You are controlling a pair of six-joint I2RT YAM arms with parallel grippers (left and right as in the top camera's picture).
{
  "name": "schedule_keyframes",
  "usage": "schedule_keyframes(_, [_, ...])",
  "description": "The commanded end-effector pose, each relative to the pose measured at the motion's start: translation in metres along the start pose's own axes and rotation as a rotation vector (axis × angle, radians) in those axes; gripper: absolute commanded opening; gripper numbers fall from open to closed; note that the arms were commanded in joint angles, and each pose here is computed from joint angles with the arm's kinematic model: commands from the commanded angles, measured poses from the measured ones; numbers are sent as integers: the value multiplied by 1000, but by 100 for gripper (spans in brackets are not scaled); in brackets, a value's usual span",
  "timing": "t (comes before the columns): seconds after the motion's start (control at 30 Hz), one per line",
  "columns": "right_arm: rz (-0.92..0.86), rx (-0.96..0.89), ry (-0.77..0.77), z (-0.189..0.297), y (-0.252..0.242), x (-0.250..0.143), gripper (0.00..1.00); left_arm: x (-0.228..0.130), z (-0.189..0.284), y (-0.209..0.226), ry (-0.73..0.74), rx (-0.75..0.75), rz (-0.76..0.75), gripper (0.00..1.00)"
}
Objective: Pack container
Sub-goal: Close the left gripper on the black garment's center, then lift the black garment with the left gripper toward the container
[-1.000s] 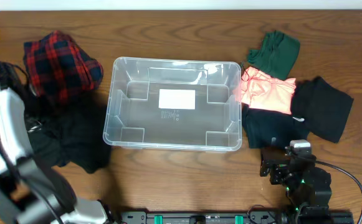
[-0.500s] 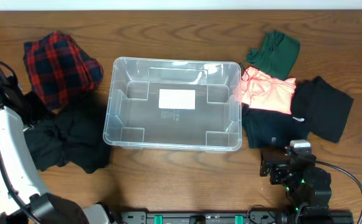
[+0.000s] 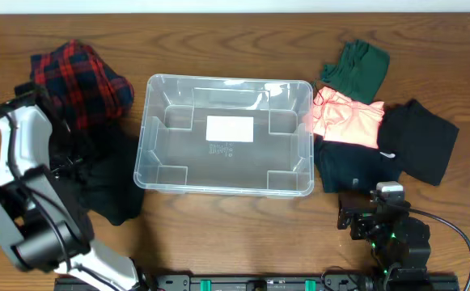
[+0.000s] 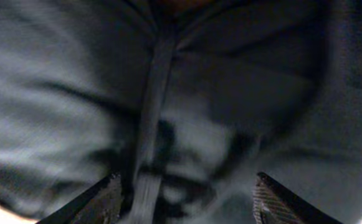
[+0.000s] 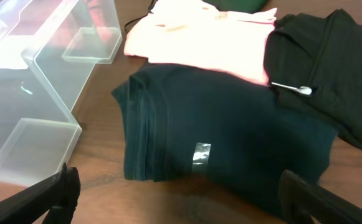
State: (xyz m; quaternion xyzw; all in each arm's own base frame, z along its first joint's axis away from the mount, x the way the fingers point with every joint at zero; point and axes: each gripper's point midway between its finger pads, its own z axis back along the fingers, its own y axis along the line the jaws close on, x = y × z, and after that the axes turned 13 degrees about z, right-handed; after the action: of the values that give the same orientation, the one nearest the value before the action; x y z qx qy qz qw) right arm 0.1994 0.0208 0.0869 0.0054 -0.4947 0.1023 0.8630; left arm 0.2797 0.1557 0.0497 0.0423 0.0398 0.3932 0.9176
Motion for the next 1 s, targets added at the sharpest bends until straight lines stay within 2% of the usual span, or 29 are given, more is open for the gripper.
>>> schedule_keyframes(0.0, [-14,-8,5,0,-2,-2,99,-3,-25,1,65,36,0,64])
schedule_keyframes(0.07, [-14,-8,5,0,-2,-2,99,-4,-39,0,98,49,-3,55])
schedule_keyframes(0.13, [-14,-8,5,0,-2,-2,99,-7,-52,0,133,61,-7,40])
schedule_keyframes(0.17, [-14,-8,5,0,-2,-2,99,-8,-60,0,150,68,-9,29])
schedule_keyframes(0.23, [-14,-8,5,0,-2,-2,99,-9,-68,-1,169,74,-11,19])
schedule_keyframes(0.27, [-14,-8,5,0,-2,-2,99,-10,-71,-1,177,78,-12,6])
schedule_keyframes(0.47, [-14,-8,5,0,-2,-2,99,-10,-63,0,169,76,-11,6])
schedule_keyframes(0.6, [-14,-8,5,0,-2,-2,99,-4,-31,6,112,82,-8,6])
schedule_keyframes(0.8, [-14,-8,5,0,-2,-2,99,5,48,11,-111,7,17,6])
schedule_keyframes(0.97, [-14,-8,5,0,-2,-2,99,7,100,29,-298,13,47,6])
